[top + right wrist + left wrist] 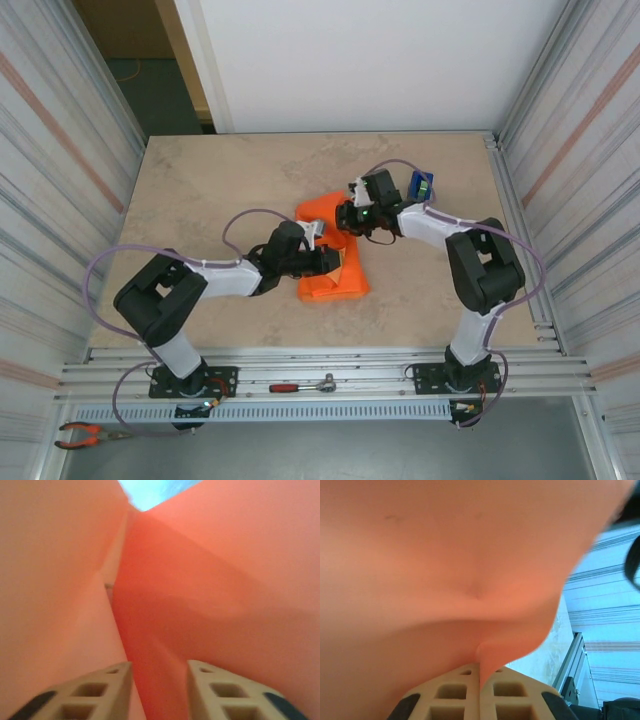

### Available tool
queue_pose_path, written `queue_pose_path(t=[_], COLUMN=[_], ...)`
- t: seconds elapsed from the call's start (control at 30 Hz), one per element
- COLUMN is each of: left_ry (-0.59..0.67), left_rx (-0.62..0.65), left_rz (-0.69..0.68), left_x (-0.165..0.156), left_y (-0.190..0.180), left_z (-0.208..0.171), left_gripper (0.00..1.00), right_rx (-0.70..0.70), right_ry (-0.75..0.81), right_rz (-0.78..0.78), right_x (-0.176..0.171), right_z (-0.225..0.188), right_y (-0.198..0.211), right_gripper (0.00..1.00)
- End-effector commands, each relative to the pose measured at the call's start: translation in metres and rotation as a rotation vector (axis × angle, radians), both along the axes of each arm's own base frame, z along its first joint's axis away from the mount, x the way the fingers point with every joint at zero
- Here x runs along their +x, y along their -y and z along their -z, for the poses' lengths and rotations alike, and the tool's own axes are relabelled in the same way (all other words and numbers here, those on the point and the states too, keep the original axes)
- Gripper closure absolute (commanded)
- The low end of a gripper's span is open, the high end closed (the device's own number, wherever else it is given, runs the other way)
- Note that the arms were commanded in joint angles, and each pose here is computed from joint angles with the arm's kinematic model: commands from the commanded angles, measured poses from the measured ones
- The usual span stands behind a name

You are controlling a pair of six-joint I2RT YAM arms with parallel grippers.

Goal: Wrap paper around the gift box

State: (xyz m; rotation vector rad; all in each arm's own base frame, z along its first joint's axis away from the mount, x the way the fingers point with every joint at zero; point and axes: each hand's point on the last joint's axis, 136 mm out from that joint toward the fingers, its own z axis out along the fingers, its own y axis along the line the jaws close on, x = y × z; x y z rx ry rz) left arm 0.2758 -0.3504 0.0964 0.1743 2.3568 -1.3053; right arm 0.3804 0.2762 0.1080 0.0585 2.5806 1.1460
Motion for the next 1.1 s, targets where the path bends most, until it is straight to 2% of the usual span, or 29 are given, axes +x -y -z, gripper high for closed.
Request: queue_pose_path(t=[0.0,0.23,0.43,0.63,0.87,1.07], left_ry=[-0.133,-0.14,-0.14,-0.14,-0.141,-0.143], left_rx=[0.153,0.154,0.157,0.158,0.161,0.162], left_rz=[-0.035,-0.025,-0.022,-0.02,-0.016,-0.016], left_x=[-0.013,-0.016,-0.017,-0.017,-0.018,-0.018], left_y=[-0.024,-0.023,-0.024,-0.024,-0.025,-0.026], left_z=[0.062,0.066,0.066,0.066,0.068,0.069], left_gripper=[1.0,1.0,1.0,1.0,1.0,1.0], right_rx=[0.018,-0.013,-0.036,-0.057,-0.073,-0.09], right_ry=[0.02,0.035,0.038,0.078,0.187,0.18], right_rz=[0.053,0.075,0.061,0.064,0.134,0.107], right_x=[0.006,0.002,-0.004,-0.003,-0.003,-0.005], right_z=[-0.038,-0.037,-0.03,-0.034,-0.064,-0.063], right_y=[0.024,0.041,0.034,0.031,0.047,0.038], right_gripper=[0.54,0.32,0.2,0.15,0.09,0.07])
